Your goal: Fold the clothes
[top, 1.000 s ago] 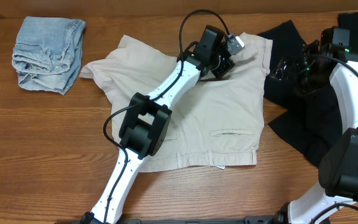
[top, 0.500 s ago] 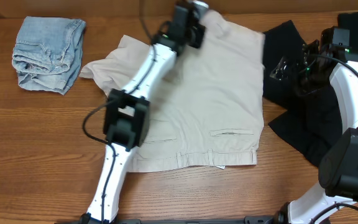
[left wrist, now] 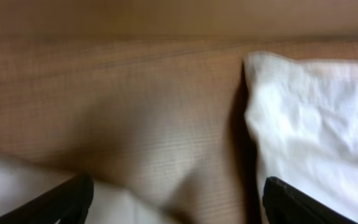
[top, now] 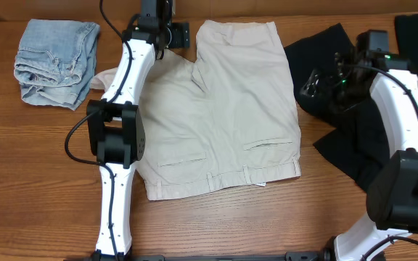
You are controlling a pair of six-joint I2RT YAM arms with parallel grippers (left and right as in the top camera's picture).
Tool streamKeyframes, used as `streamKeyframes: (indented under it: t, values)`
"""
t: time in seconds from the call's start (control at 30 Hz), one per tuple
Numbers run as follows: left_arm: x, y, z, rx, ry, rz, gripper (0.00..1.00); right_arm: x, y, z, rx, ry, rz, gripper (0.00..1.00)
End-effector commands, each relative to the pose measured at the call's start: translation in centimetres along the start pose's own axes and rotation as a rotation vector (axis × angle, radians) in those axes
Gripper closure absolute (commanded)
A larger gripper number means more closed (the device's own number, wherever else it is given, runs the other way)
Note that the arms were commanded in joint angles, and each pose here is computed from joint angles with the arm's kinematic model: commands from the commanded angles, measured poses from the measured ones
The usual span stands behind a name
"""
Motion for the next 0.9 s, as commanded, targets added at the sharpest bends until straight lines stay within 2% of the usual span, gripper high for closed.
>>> streamKeyframes:
  t: [0.0, 0.23, 0.33, 0.47, 0.63, 0.67, 0.73, 0.87]
  values:
    - [5.6, -3.1, 11.2, -0.06, -0.119, -0.082, 0.07, -2.1, 0.6, -1.8, -0.03, 0.083, 0.022, 0.06]
    - [7.6, -4.3, 23.8, -0.018, -0.199, -0.108, 0.03, -7.3, -0.5, -6.9, -0.053, 0.239, -0.021, 0.17]
    - [7.8, -4.7, 27.7, -0.003, -0.242, -0.11, 0.02, -8.8, -0.2, -8.1, -0.012, 0.281, -0.02, 0.26]
    - [7.8, -4.9, 29.9, 0.007, -0.264, -0.118, 0.02, -9.7, 0.4, -8.6, -0.012, 0.311, -0.001, 0.29]
    - [7.3, -4.5, 29.8, 0.04, -0.237, -0.128, 0.04, -11.3, 1.3, -9.9, -0.014, 0.339, 0.036, 0.35]
    - [7.3, -4.3, 29.8, 0.063, -0.237, -0.126, 0.05, -11.6, 1.3, -10.2, -0.02, 0.341, 0.033, 0.46]
    - [7.3, -4.1, 29.7, 0.092, -0.24, -0.122, 0.05, -11.8, 1.3, -10.4, -0.036, 0.341, 0.037, 0.96]
    - [7.3, -4.0, 29.7, 0.095, -0.24, -0.122, 0.05, -10.9, 0.6, -9.5, -0.067, 0.32, -0.003, 0.96]
Point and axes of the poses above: each gripper's point midway between its finger pads, its own z axis back along the fingers, its own y axis along the line the jaws close on, x = y × z, the point moved 9 cm from there along z, back along the fingers, and after that the axes turned 8 degrees about z, right-handed, at the moved point
